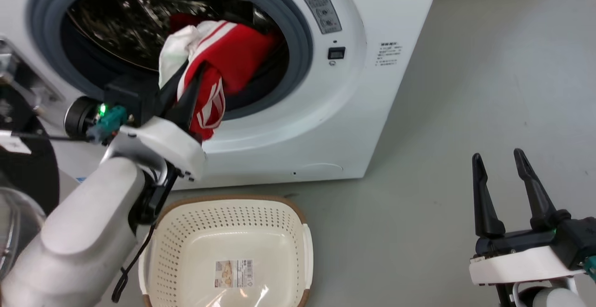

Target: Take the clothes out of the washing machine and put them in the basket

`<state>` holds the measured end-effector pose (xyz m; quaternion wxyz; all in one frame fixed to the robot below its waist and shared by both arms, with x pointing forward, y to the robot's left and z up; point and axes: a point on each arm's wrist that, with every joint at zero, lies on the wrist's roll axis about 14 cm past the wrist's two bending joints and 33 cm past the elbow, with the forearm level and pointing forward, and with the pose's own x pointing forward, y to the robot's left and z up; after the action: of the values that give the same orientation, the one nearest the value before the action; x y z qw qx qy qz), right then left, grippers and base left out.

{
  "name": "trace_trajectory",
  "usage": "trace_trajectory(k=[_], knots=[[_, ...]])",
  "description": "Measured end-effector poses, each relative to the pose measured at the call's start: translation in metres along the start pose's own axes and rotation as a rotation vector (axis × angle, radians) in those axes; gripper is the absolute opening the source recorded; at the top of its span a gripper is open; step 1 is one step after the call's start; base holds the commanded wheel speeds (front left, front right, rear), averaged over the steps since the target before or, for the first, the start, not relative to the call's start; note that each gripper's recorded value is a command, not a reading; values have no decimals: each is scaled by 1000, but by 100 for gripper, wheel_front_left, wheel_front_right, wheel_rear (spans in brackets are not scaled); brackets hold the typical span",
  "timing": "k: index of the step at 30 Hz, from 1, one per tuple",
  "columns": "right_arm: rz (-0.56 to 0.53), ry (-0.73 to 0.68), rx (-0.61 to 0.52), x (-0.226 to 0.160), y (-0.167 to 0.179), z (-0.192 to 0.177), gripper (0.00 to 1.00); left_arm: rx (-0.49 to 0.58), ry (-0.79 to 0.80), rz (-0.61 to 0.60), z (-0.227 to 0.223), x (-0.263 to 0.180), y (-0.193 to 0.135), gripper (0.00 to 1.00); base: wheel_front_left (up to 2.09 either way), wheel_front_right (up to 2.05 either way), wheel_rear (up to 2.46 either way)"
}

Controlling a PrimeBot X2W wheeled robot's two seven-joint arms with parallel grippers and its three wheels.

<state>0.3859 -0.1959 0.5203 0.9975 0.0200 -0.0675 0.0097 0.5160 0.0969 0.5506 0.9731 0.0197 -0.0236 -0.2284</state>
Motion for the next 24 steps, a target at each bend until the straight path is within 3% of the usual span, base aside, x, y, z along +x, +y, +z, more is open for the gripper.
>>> trace_trajectory(k=[11,24], knots=[[52,-36,11,-14,18,15,100,57,-118,41,65,-72,-11,0,0,0,0],[61,-21,15,-18,22,11,100,51,-59,22,56,-110,-32,0,0,0,0]])
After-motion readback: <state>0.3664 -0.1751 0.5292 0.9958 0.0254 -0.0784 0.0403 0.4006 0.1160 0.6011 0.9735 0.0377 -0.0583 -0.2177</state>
